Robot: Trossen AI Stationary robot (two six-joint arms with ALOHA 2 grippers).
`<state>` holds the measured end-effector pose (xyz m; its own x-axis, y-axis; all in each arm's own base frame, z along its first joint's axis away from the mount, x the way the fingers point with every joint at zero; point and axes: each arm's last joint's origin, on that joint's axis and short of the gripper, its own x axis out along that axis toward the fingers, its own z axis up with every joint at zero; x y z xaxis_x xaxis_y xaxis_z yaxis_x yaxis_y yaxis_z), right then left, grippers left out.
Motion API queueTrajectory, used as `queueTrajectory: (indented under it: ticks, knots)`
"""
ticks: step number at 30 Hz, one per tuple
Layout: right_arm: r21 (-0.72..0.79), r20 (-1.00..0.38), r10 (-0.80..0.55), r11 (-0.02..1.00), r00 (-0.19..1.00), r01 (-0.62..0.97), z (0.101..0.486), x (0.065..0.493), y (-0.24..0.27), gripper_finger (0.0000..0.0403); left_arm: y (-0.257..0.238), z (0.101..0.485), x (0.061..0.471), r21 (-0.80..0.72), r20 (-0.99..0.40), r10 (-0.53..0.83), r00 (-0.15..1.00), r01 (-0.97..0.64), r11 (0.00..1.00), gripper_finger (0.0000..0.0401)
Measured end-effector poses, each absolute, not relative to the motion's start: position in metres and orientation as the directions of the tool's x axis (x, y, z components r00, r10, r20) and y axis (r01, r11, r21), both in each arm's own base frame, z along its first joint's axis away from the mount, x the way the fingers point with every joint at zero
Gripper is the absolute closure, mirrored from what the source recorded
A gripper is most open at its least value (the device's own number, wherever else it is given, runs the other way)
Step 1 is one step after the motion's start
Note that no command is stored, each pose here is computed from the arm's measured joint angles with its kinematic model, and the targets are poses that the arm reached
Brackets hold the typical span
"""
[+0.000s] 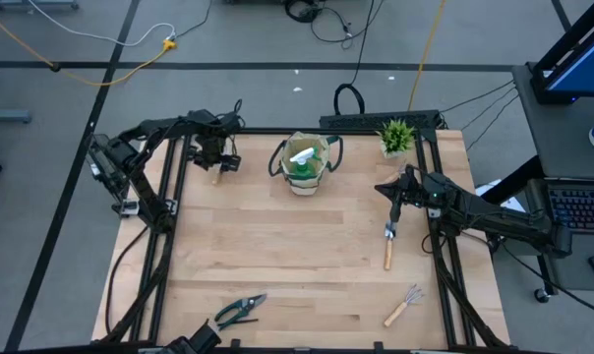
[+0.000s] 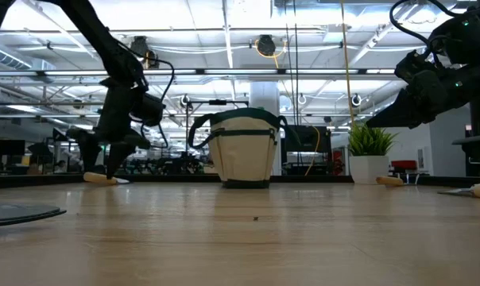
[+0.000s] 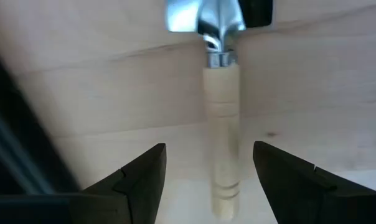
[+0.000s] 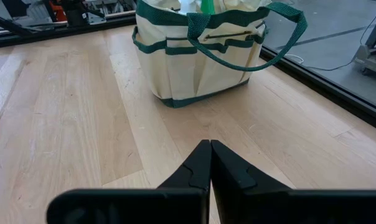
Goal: Pick & Place Garden tools in Gardening bag
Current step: Put the top brown trowel into the gardening bag
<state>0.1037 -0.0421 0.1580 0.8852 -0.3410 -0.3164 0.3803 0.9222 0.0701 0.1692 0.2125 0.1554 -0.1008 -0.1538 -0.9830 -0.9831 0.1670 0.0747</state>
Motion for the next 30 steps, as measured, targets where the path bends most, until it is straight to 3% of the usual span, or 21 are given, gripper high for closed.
queueTrajectory:
  ticks: [16, 30]
  knots:
    - [0.07, -0.316, -0.341, 0.922, 0.886, 0.38, 0.158, 0.104, -0.042, 0.0403, 0.202, 0.139, 0.166, 0.049, -0.982, -0.168, -0.08, -0.983, 0.18, 0.0159]
    - [0.07, -0.315, -0.341, 0.922, 0.886, 0.38, 0.158, 0.104, -0.042, 0.0403, 0.201, 0.138, 0.167, 0.045, -0.983, -0.166, -0.081, -0.977, 0.207, 0.0289]
